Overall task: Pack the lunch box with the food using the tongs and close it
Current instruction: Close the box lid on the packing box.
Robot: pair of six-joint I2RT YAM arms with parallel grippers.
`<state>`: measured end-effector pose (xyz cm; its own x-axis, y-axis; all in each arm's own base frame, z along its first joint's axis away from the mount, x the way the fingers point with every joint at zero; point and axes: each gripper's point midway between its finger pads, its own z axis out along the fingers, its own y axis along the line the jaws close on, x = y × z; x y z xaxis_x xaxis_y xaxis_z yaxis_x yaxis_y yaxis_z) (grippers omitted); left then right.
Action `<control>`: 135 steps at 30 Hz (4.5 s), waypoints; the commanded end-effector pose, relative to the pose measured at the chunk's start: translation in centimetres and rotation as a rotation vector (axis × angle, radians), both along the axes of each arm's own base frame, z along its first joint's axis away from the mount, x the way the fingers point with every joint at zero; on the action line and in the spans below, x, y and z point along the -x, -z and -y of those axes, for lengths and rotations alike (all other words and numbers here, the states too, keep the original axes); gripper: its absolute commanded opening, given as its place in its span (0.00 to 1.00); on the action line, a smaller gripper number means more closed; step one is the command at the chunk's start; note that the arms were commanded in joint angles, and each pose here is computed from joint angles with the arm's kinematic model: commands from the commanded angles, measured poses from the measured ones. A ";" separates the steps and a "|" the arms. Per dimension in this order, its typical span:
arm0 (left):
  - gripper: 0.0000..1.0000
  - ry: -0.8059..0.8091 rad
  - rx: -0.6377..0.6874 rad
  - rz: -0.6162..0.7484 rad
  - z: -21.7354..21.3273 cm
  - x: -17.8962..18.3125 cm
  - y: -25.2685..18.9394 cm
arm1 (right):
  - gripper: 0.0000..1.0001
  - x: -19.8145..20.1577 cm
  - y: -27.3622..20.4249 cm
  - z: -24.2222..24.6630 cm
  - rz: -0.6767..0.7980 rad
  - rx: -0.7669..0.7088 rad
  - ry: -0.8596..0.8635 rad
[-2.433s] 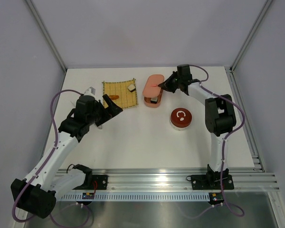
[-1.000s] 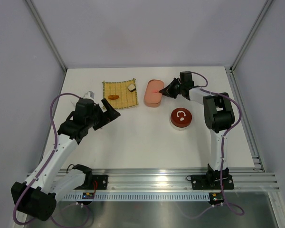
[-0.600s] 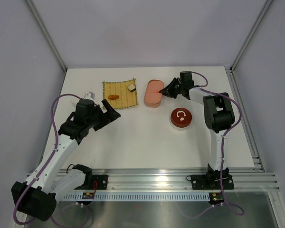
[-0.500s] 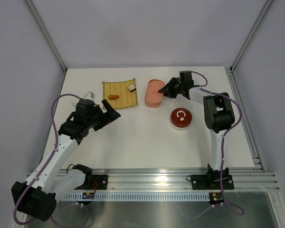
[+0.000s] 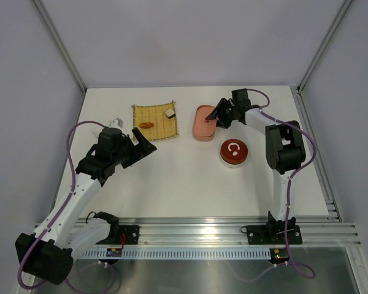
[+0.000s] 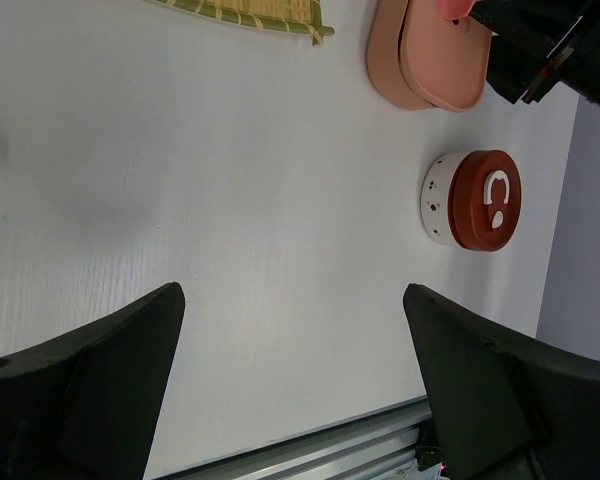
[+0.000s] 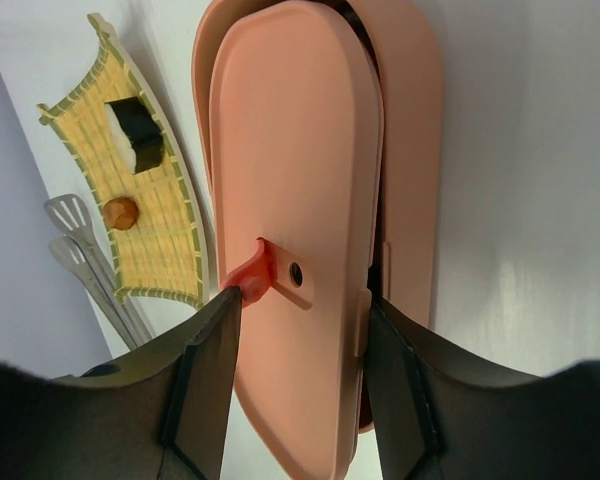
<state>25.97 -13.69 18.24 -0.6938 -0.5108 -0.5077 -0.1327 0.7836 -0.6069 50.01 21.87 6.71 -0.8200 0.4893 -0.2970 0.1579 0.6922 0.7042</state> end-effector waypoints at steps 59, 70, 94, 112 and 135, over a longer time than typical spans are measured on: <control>0.93 0.056 0.053 0.009 1.4 -0.6 0.7 | 0.09 2.9 -1.7 4.2 -0.060 0.264 0.025; 0.93 0.056 0.056 0.009 1.4 -0.5 0.8 | 0.49 2.8 -3.3 4.8 -0.019 0.314 0.010; 0.93 0.049 0.045 0.017 1.1 -0.3 0.4 | 0.51 -0.5 -2.3 1.8 0.025 0.603 -0.112; 0.93 0.042 0.042 0.011 0.9 -0.1 0.7 | 0.50 0.7 -7.7 0.0 0.189 0.758 -0.118; 0.93 0.037 0.045 -0.003 0.8 0.0 1.3 | 0.50 3.9 -9.8 -1.7 0.229 0.739 -0.161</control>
